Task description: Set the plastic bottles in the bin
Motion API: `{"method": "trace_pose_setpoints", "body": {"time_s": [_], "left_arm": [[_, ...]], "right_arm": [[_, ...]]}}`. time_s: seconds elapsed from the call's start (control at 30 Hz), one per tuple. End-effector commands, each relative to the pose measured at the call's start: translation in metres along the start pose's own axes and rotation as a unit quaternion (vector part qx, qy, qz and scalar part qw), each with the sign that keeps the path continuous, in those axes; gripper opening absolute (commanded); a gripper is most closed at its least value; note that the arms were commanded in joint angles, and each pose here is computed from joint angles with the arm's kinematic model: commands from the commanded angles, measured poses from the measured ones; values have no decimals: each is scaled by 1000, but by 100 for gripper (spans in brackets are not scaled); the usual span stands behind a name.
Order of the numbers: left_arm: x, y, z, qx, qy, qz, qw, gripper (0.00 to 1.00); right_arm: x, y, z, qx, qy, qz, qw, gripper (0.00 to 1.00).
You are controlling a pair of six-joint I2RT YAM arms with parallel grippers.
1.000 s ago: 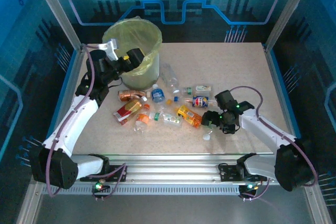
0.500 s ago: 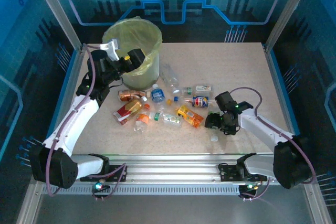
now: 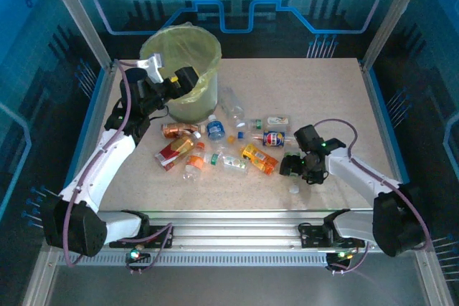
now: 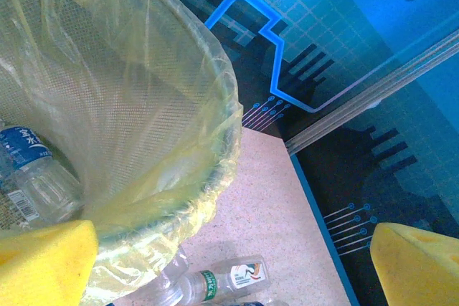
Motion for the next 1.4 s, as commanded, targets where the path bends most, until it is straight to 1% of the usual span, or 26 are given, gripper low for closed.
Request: {"method": "trace_pose_setpoints", "body": {"time_s": [0.0, 0.13, 0.43, 0.53, 0.63, 0.87, 0.93, 1.03, 1.13, 1.23, 1.3, 1.37], "left_arm": [[-10, 8, 1, -11, -19, 11, 1000, 99], [-10, 8, 1, -11, -19, 11, 1000, 99], [-10, 8, 1, -8, -18, 12, 1000, 99], [-10, 8, 1, -9, -16, 12, 1000, 99], [-10, 9, 1, -10, -16, 13, 1000, 99], [-12, 12, -1, -12, -17, 14, 1000, 99], [-13, 12, -1, -12, -19, 13, 1000, 99], [-15, 13, -2, -12, -20, 14, 1000, 99], [-18, 13, -2, -5, -20, 13, 1000, 99], [-25, 8, 0, 10, -28, 21, 999, 99], [-31, 2, 2, 23, -35, 29, 999, 99], [-36, -5, 4, 38, -44, 33, 998, 99]], "right_arm": [[-5, -1, 4, 11, -13, 0, 1000, 86], [-5, -1, 11, 16, -17, -2, 1000, 82], [2, 7, 22, 9, -31, -22, 999, 78], [4, 9, 23, 3, -38, -28, 999, 76], [5, 10, 23, -1, -42, -33, 999, 71], [2, 5, 11, -15, -44, -44, 998, 54], [1, 3, 3, -22, -42, -47, 998, 51], [-1, 0, -13, -40, -35, -51, 997, 49], [1, -1, -35, -70, -4, -58, 996, 49], [11, -1, -63, -107, 60, -79, 989, 49], [21, -1, -81, -130, 116, -102, 979, 48], [34, 0, -100, -161, 173, -128, 963, 48]]}}
Point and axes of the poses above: each hand's point on the last joint's axis, 136 mm out from that joint toward the fingers, its own z axis out along the fingers, its own x axis along the line the jaws close on, y = z × x, the point moved 8 cm from there along -z, back along the fingers, and after that the axes turned 11 degrees about z, right-handed, at the moved point
